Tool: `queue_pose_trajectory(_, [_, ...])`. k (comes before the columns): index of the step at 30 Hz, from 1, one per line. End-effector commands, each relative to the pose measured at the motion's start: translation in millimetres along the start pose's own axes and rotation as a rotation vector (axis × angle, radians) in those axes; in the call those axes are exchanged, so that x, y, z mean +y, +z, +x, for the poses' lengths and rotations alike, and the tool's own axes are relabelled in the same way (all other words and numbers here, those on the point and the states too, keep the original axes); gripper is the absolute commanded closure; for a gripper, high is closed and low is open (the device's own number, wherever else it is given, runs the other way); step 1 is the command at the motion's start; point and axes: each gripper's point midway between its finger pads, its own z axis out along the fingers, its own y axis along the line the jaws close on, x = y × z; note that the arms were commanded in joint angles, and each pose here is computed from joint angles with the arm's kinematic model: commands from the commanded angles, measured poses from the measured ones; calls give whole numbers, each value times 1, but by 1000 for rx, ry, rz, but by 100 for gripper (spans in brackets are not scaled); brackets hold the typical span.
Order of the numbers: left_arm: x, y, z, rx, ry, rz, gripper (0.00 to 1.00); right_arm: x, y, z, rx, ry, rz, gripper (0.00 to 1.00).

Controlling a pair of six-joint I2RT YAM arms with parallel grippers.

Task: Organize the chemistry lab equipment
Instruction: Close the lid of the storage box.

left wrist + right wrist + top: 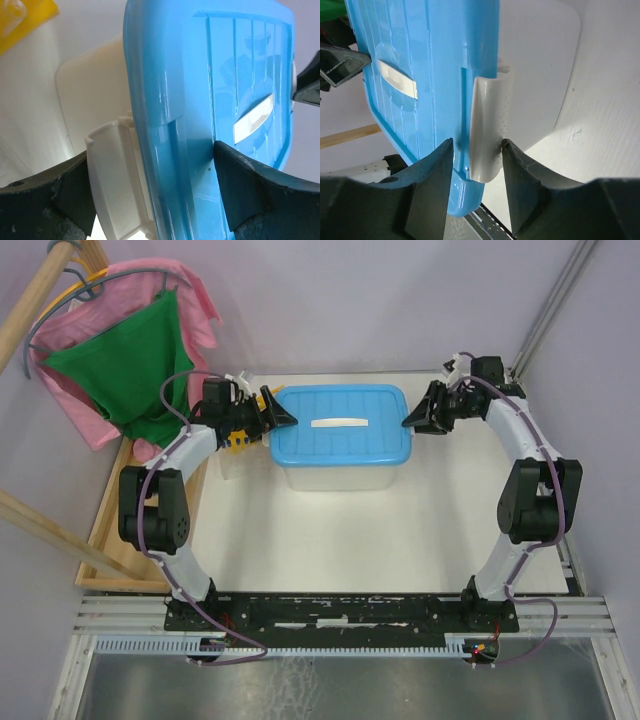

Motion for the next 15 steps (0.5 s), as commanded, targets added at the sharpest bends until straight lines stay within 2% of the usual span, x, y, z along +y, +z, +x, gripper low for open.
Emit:
queue_pose_trajectory(1, [-18,-8,-7,-9,135,-40,10,54,-11,12,49,-150,-58,58])
queue_pose_trajectory(8, [-26,-6,-10,14,153,-58,11,58,-2,25,107,-200,9,58])
queue_pose_trajectory(15, [-35,-7,-15,36,217,-144,12,57,9,33,136,-232,76,59])
